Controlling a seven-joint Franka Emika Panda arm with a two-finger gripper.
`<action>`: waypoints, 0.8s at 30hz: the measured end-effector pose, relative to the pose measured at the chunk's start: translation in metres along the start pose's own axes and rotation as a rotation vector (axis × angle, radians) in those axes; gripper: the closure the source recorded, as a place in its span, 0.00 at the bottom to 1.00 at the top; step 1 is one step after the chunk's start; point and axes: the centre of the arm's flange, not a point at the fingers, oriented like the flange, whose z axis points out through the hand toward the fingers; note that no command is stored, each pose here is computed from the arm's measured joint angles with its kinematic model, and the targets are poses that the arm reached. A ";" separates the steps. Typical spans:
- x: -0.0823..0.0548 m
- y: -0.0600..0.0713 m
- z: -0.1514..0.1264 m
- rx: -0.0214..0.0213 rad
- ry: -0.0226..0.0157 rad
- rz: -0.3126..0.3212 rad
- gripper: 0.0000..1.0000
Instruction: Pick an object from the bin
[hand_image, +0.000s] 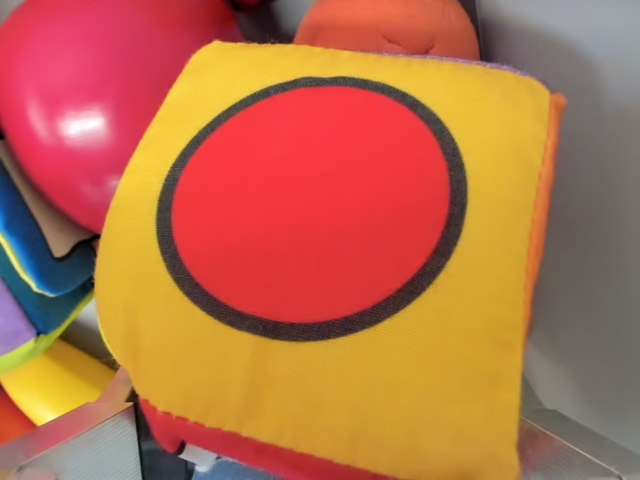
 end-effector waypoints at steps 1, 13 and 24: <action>0.000 0.000 -0.003 0.0007 0.0002 0.000 1.00; 0.000 0.000 -0.032 0.0023 -0.0004 -0.001 1.00; 0.000 0.000 -0.069 0.0036 0.0003 -0.002 1.00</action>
